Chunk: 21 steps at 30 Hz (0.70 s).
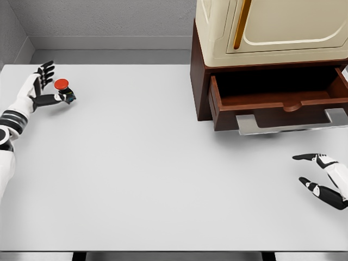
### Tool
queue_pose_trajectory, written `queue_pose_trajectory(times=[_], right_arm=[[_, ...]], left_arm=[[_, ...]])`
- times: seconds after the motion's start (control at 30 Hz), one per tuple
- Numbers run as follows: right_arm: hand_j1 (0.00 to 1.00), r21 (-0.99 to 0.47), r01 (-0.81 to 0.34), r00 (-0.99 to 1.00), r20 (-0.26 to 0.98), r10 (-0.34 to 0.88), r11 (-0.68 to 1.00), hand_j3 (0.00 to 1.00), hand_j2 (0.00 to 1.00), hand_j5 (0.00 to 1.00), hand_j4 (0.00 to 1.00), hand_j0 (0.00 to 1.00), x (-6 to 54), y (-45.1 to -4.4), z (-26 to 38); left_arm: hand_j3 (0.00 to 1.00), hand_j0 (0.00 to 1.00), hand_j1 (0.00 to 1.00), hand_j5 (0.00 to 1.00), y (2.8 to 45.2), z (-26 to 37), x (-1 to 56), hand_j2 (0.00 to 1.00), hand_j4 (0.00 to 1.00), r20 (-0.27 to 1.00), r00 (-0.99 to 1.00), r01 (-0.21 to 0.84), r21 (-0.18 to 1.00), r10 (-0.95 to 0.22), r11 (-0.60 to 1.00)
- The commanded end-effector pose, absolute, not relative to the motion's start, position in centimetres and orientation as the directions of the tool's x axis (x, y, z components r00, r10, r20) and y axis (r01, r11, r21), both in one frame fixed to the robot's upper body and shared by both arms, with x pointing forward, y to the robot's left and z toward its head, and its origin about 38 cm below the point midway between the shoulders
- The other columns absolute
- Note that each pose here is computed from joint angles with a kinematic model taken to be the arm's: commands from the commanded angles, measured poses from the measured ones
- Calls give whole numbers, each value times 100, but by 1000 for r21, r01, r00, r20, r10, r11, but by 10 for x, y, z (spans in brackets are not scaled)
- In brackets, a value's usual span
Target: Put the switch into the drawer with left arm, and close the drawer with right arm
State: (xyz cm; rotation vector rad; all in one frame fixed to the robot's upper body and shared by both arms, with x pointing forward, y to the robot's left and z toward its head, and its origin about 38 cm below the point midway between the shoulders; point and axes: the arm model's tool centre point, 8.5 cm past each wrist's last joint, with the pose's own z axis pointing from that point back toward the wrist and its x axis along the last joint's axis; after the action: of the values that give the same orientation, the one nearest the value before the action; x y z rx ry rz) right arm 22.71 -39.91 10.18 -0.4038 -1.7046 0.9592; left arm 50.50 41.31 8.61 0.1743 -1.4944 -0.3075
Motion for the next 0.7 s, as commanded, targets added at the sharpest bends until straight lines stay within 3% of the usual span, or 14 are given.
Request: queue_pose_trajectory(times=[0.0,0.27,0.4,0.43,0.6,0.67], right_arm=[[68,-736,-184,-340,669,661,651,68,68,68,68,68,225,-398,97],[66,-725,-184,-331,681,653,663,66,66,66,66,66,219,-398,98],[65,-727,-174,-337,678,653,664,65,65,65,65,65,222,-399,101],[65,-720,-163,-340,683,647,675,65,65,65,65,65,224,-397,100],[64,-698,-149,-342,701,625,701,64,64,64,64,64,225,-390,98],[64,-695,-152,-345,704,621,703,64,64,64,64,64,226,-388,98]], left_arm=[[99,99,99,99,414,89,505,99,99,952,19,87,304,-306,949],[97,97,97,97,409,90,500,97,97,939,-55,103,345,-341,933],[94,94,94,94,409,87,497,94,94,934,-69,108,355,-350,928],[88,88,88,88,407,88,496,88,88,924,-102,114,378,-368,919],[88,88,88,88,405,83,493,88,88,910,-92,135,413,-404,900],[88,88,88,88,408,80,491,88,88,906,-83,96,421,-414,902]])
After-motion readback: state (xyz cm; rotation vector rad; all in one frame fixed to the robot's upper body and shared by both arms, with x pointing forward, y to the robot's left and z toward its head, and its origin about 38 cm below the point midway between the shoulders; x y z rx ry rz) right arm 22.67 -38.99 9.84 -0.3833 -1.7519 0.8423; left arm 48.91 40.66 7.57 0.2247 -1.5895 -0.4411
